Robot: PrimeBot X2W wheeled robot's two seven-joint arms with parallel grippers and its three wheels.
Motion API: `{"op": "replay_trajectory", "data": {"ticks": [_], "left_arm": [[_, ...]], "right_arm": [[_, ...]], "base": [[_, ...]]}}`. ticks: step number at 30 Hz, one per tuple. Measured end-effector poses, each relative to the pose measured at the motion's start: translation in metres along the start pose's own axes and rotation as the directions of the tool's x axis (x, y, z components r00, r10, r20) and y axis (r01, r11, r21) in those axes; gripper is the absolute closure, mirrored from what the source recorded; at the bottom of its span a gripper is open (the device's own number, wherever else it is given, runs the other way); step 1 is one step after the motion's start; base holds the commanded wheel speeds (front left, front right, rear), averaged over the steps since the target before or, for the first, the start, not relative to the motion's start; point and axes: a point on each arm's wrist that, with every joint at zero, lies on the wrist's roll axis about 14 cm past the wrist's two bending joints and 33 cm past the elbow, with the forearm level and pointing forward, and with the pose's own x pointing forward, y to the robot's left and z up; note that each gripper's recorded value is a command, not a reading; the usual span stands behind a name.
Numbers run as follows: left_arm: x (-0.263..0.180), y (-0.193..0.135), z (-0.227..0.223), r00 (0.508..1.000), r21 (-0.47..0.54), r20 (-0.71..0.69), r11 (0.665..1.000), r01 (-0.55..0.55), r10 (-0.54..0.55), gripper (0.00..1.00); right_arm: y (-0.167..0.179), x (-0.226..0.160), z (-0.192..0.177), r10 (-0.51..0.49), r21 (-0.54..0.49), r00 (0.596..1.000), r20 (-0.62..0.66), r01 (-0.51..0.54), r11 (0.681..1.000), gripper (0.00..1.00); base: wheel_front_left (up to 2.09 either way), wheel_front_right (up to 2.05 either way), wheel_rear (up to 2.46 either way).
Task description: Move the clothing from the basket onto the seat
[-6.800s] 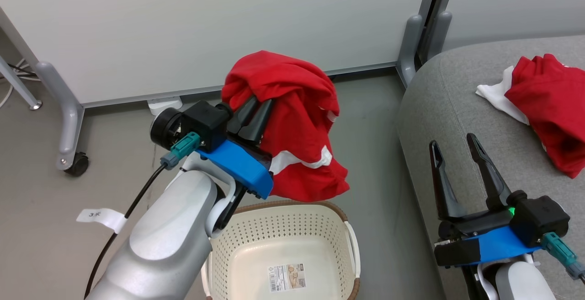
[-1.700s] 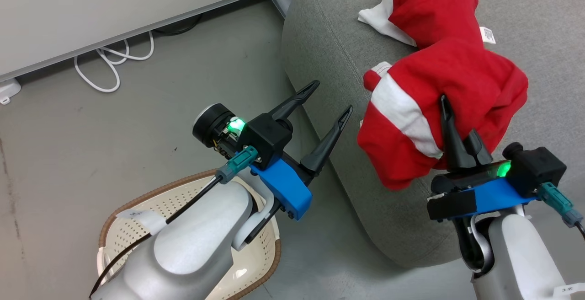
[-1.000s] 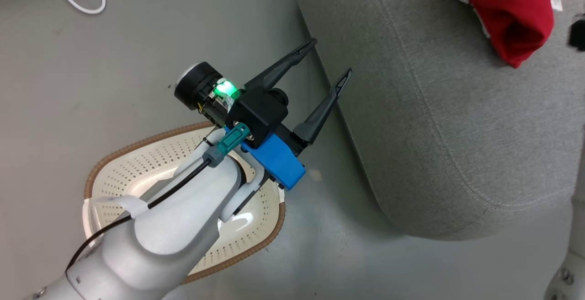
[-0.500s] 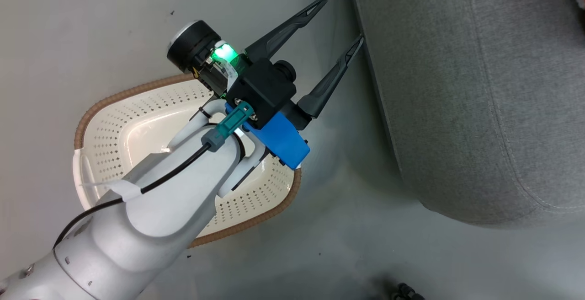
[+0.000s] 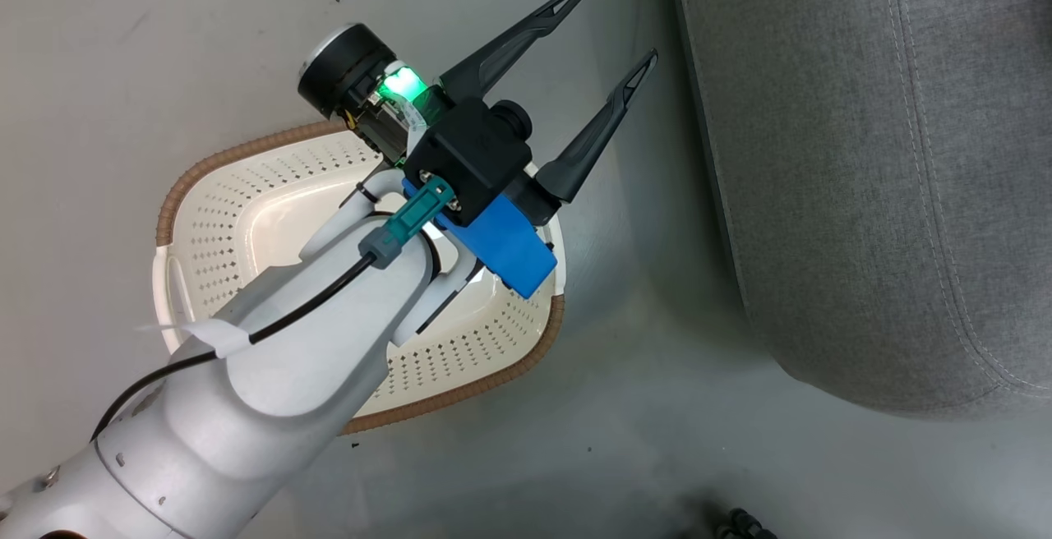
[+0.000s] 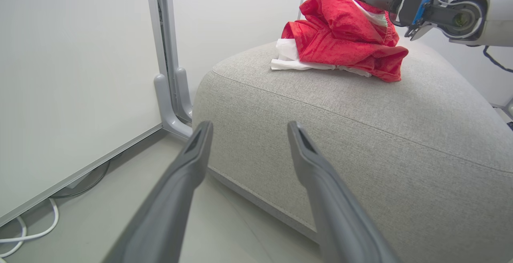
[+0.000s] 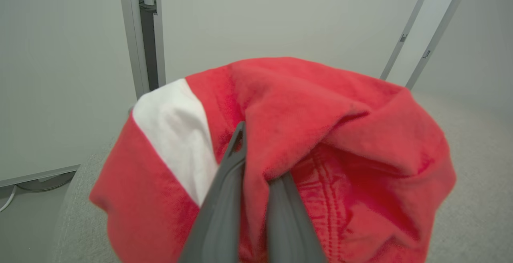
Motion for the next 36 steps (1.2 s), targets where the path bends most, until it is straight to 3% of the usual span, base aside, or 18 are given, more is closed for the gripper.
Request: {"op": "replay_trajectory", "data": {"ticks": [2, 4, 5, 16, 25, 31, 36], "left_arm": [[-0.001, 0.001, 0.001, 1.000, 0.003, -0.001, 1.000, -0.003, 0.003, 0.00], [-0.001, 0.001, 0.004, 1.000, 0.007, 0.004, 1.000, -0.007, 0.007, 0.00], [-0.001, 0.001, 0.006, 1.000, 0.010, 0.008, 1.000, -0.009, 0.009, 0.00], [-0.011, -0.013, 0.051, 0.995, 0.030, 0.081, 0.998, -0.057, 0.054, 0.00], [-0.040, -0.010, 0.083, 0.974, 0.026, 0.121, 0.981, -0.195, 0.190, 0.00], [-0.079, -0.003, 0.102, 0.936, 0.029, 0.153, 0.945, -0.326, 0.318, 0.00], [-0.120, 0.005, 0.117, 0.882, 0.034, 0.187, 0.894, -0.446, 0.433, 0.00]], "right_arm": [[0.000, -0.002, -0.003, 0.003, -0.001, 1.000, -0.008, -0.003, 1.000, 1.00], [-0.002, -0.006, -0.003, 0.001, 0.000, 1.000, -0.012, -0.001, 1.000, 0.24], [-0.003, -0.007, -0.002, -0.002, 0.001, 1.000, -0.011, 0.002, 1.000, 0.00], [-0.027, -0.067, -0.001, -0.030, -0.002, 0.999, -0.034, 0.030, 1.000, 0.00], [-0.021, -0.116, 0.024, 0.007, 0.022, 1.000, 0.028, -0.008, 1.000, 0.00], [0.009, -0.143, 0.040, 0.098, 0.050, 0.993, 0.072, -0.102, 0.994, 0.00], [0.050, -0.164, 0.051, 0.208, 0.088, 0.972, 0.107, -0.217, 0.972, 0.00]], "base": [[0.00, 0.00, 0.00], [0.00, 0.00, 0.00], [0.00, 0.00, 0.00], [0.00, 0.00, 0.00], [0.00, 0.00, 0.00], [0.00, 0.00, 0.00], [0.00, 0.00, 0.00]]}}
